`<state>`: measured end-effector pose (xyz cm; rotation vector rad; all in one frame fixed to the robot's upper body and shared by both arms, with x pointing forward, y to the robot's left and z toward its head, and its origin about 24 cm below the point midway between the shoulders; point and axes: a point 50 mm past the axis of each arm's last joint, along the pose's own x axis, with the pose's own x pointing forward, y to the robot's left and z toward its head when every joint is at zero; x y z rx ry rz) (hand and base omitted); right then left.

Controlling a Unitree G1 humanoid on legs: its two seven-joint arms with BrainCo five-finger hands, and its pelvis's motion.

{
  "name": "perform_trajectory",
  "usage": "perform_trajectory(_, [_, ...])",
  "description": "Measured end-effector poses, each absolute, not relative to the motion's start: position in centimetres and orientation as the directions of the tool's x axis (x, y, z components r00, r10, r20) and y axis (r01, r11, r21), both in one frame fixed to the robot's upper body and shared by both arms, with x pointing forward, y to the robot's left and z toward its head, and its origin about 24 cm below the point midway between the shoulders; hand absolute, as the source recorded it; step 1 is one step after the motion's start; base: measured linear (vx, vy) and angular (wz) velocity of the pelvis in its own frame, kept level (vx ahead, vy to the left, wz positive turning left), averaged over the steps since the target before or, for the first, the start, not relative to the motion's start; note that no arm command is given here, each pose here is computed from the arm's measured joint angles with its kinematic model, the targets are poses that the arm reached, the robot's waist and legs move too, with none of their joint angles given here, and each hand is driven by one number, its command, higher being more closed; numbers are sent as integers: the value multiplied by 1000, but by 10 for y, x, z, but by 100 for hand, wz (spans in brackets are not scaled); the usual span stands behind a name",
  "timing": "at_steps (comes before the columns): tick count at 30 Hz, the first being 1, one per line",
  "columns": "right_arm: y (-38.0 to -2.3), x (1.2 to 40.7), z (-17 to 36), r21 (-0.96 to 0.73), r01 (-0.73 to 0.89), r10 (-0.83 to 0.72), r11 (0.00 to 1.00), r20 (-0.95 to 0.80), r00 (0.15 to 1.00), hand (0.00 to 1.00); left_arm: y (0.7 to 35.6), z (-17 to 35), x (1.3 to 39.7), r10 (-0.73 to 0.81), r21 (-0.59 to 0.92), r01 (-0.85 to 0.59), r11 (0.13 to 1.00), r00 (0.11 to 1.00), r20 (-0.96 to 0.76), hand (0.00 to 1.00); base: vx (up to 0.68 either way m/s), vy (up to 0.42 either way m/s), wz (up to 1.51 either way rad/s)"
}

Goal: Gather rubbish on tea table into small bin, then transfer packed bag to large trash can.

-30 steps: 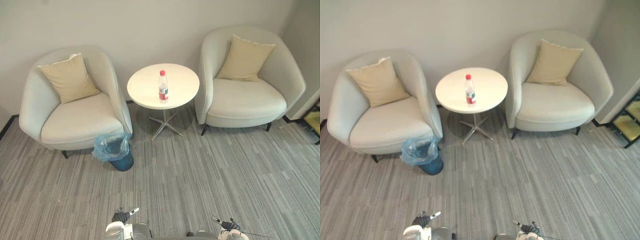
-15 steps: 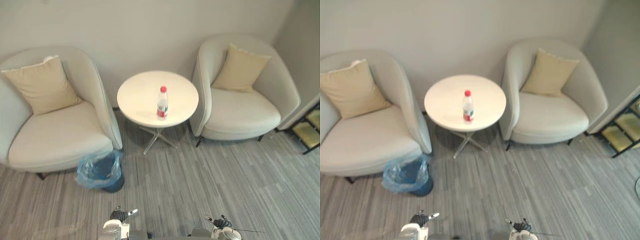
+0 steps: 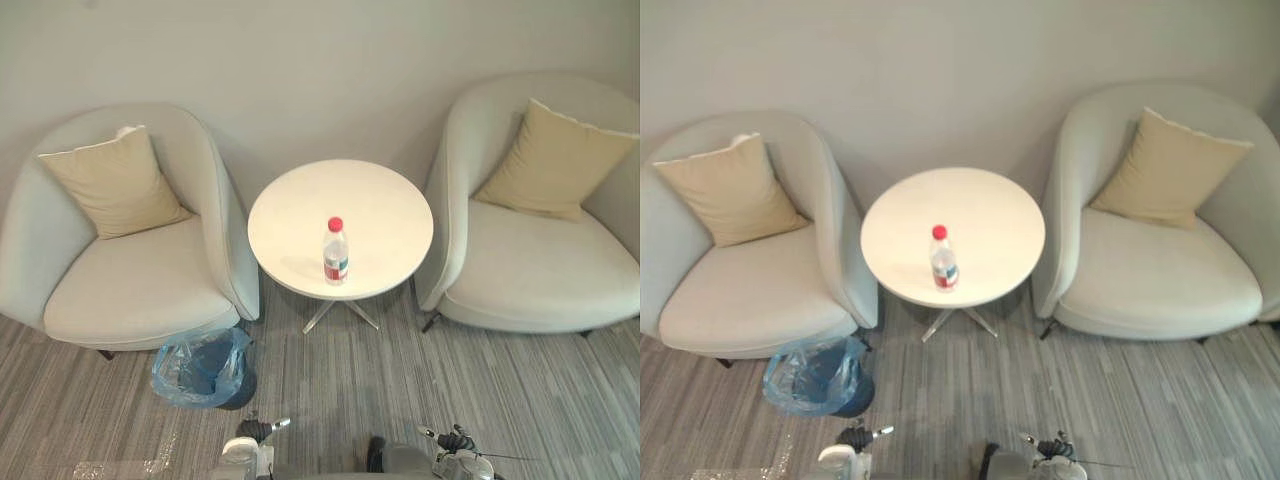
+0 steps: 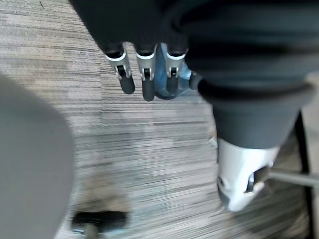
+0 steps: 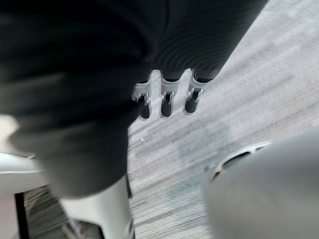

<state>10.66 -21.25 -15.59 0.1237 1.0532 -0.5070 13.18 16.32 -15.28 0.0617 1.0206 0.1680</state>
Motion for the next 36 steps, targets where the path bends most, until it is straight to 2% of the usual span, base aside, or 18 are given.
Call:
perform_trajectory(5, [-212,109,-155,-138,459,-341,878,-852,396,0,158,-151,138,150,121,-89,989,531,-834,0,259,40,-15])
perform_trajectory(14, [-197,103,-159,-115,450,-307,886,-872,382,0,170,-154,132,163,163,-45,986,498,-851,0,154,102,-11])
perform_trajectory(19, [-198,109,-157,-125,414,-307,902,-859,410,0,172,-155,131,150,192,34,981,502,-852,0,53,19,6])
perform_trajectory(21, [-206,116,-152,-145,385,-322,911,-834,448,0,173,-155,130,148,209,68,976,501,-853,0,14,-10,8])
perform_trajectory(28, [-248,180,-92,-302,265,-394,916,-550,736,0,183,-156,123,157,241,109,964,499,-853,0,-9,9,3])
perform_trajectory(31, [-247,199,-68,-332,230,-365,915,-435,823,0,184,-156,122,147,234,113,966,505,-850,0,-43,40,7])
perform_trajectory(36, [-231,219,-43,-369,140,-264,919,-313,912,0,186,-153,124,139,237,121,964,531,-836,0,-76,23,8])
